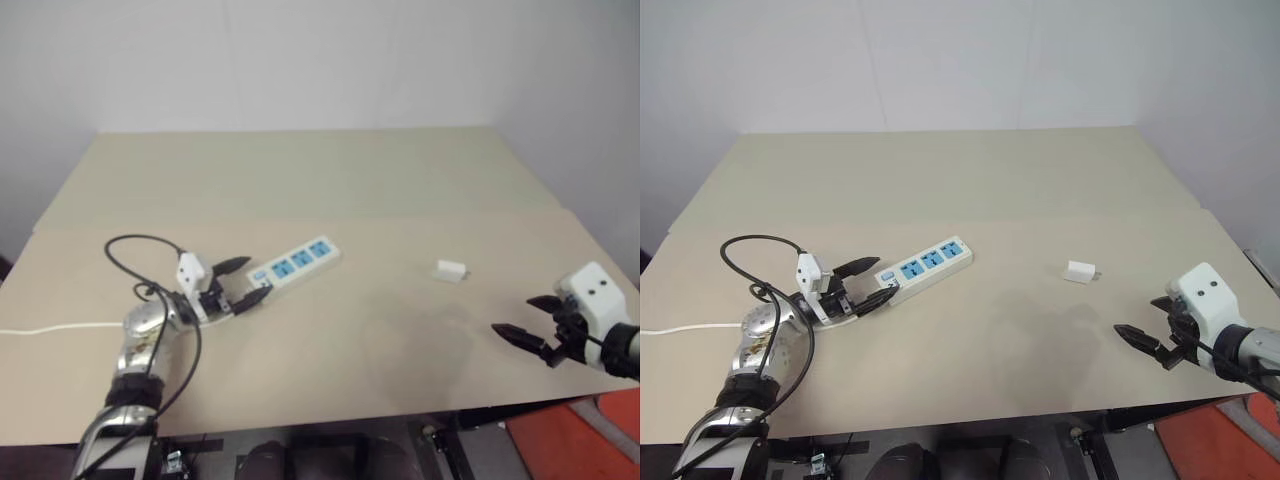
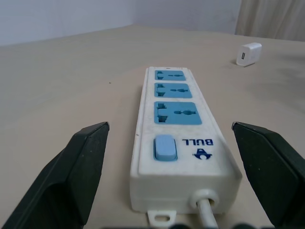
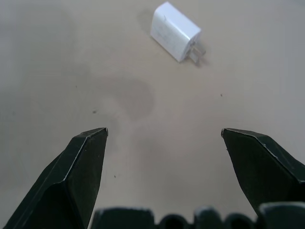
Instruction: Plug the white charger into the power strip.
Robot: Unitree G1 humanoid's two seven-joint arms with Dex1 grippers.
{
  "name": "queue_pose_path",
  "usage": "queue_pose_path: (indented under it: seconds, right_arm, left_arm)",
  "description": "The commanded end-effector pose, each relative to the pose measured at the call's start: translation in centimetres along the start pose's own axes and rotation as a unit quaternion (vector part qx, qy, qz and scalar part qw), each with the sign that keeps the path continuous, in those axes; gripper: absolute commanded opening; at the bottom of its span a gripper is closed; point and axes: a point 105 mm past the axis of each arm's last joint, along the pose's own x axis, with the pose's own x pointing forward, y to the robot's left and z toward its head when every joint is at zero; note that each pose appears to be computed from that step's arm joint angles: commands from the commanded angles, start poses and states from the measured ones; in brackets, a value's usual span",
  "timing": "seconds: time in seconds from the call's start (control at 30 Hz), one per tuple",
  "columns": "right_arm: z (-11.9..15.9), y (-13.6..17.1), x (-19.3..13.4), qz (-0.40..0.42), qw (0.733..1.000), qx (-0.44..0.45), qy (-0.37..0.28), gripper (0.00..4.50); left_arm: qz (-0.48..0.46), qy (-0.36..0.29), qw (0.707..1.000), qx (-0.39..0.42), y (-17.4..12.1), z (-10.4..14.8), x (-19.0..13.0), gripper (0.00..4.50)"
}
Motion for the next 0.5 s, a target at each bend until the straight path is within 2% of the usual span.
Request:
queue_pose_path:
  seconds: [0.03, 0.23, 0.37, 0.5]
  right_arm:
    - [1.1, -0.4, -0.9, -0.021, 0.999, -0.020, -0.020, 4.50]
    - [1.7, 0.3, -1.2, -0.006, 0.999, -0.025, -0.036, 4.50]
    - [3.8, 1.7, -1.8, 0.036, 0.995, -0.035, -0.089, 4.50]
    - [4.6, 2.6, -2.0, 0.062, 0.991, -0.050, -0.103, 4.50]
  left_arm:
    - [-0.017, -0.014, 0.999, 0.023, -0.1, 0.9, 0.4, 4.48]
    - [-0.026, 0.009, 0.999, 0.028, -0.2, 0.0, 0.5, 4.48]
    - [-0.013, 0.018, 0.999, 0.032, 0.1, -0.5, 0.7, 4.48]
    - [-0.009, 0.014, 0.999, 0.029, 0.3, -0.5, 1.1, 4.48]
